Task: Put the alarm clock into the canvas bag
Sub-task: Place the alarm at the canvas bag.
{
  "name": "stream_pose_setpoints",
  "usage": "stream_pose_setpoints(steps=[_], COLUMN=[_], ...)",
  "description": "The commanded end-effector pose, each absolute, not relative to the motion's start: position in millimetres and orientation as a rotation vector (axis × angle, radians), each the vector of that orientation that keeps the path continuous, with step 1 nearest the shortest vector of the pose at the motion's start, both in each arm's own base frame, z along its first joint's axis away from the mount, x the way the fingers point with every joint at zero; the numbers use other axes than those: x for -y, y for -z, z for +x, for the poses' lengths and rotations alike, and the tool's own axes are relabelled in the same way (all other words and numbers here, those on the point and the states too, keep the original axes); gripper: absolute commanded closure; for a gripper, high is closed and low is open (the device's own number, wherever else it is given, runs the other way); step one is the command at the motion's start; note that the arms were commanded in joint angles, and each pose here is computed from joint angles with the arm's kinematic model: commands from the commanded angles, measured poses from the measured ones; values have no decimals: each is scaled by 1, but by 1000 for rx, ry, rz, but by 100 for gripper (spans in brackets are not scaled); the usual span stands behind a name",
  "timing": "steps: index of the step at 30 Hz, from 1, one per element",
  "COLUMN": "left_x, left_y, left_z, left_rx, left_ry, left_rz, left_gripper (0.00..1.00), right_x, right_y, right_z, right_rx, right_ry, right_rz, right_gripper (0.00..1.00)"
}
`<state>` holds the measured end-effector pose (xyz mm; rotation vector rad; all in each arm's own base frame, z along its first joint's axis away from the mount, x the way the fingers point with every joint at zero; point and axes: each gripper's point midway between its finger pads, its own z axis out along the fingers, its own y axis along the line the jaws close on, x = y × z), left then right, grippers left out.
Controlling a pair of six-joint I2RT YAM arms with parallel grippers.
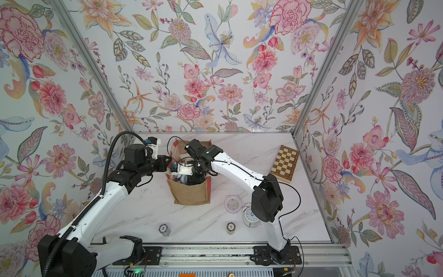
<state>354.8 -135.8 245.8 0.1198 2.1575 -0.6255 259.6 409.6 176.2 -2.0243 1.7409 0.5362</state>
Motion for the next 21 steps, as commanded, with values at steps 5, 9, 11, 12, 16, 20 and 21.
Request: stream_pose_setpoints(steps=[5,9,11,12,16,20,21], left_x=[140,140,140,140,139,139,139], left_y=[-287,-286,-286,-285,-284,-282,-282], left_z=[360,360,360,360,360,360,361], left_rx=[-1998,-1998,-1998,-2001,-2001,-2003,-2002], left_ry=[641,640,638,638,635,634,638], left_rz=[150,150,150,148,148,147,146], left_gripper=[100,100,100,100,100,100,100], right_x=[-399,-399,-399,-399,-398,-396,-395], right_y=[-185,-197,-205,-209,-229,-248,-251], right_z=[218,228,233,235,243,255,258], right_rx=[-1730,-1730,-1735,-1733,-1715,-1724,-1730], right_ry=[-788,-789,-788,-786,-774,-756,-750], right_rz=[-2104,-2055,-2026,-2014,-1947,-1859,-1839], right_gripper=[19,15,14,14,13,13,13])
